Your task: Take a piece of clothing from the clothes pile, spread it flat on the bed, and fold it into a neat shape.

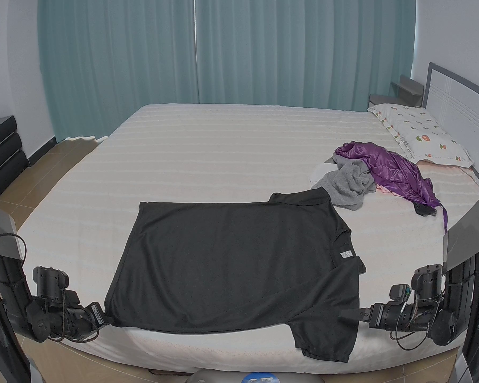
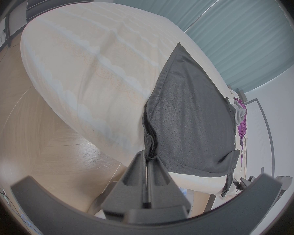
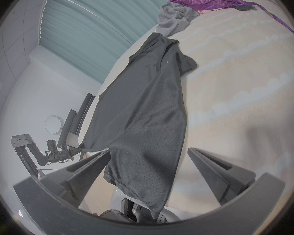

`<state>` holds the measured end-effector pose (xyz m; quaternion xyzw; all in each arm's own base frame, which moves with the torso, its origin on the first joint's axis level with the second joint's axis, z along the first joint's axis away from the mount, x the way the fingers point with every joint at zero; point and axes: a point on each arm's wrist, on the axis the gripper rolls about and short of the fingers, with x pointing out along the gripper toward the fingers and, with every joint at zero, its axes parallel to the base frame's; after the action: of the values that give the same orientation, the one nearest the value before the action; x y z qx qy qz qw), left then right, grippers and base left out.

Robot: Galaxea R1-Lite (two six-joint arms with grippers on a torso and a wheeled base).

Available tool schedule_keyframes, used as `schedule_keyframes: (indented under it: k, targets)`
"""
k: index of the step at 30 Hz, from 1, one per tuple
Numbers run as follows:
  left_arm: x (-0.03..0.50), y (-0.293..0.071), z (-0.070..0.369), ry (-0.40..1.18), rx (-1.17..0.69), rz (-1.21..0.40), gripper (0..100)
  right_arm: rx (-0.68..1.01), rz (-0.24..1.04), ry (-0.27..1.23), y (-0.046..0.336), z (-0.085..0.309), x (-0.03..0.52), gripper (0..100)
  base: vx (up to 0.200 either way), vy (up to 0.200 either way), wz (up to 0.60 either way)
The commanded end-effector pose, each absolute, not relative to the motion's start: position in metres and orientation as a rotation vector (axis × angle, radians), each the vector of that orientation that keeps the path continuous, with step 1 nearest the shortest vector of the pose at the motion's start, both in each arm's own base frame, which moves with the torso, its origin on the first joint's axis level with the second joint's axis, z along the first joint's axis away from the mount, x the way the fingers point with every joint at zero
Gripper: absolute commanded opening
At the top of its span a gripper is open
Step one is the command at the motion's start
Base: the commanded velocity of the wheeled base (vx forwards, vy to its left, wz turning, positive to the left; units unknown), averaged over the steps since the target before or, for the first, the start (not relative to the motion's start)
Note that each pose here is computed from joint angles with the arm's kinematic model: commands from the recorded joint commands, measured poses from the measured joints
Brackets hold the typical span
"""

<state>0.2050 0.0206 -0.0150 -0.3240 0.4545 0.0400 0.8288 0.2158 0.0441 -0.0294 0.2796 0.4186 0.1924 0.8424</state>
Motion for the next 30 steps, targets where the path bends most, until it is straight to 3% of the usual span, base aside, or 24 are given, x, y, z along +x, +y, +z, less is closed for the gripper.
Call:
schedule_keyframes:
  k: [1,22,23,30]
  targets:
    - [0.205,0.021,-0.015,0.966,-0.688,0.086,0,0.585,0.415,0.902,0.047,-0.035,0.216,100,0.0,0.0,0.0]
    - [0.206,0.021,-0.015,0.964,-0.688,0.085,0,0.569,0.413,0.895,0.06,-0.038,0.221,100,0.0,0.0,0.0]
    - [0.206,0.021,-0.015,0.964,-0.688,0.085,0,0.569,0.413,0.895,0.06,-0.038,0.221,0,0.0,0.0,0.0]
    - [0.206,0.021,-0.015,0.964,-0.688,0.085,0,0.552,0.358,0.88,0.056,-0.036,0.219,0,0.0,0.0,0.0]
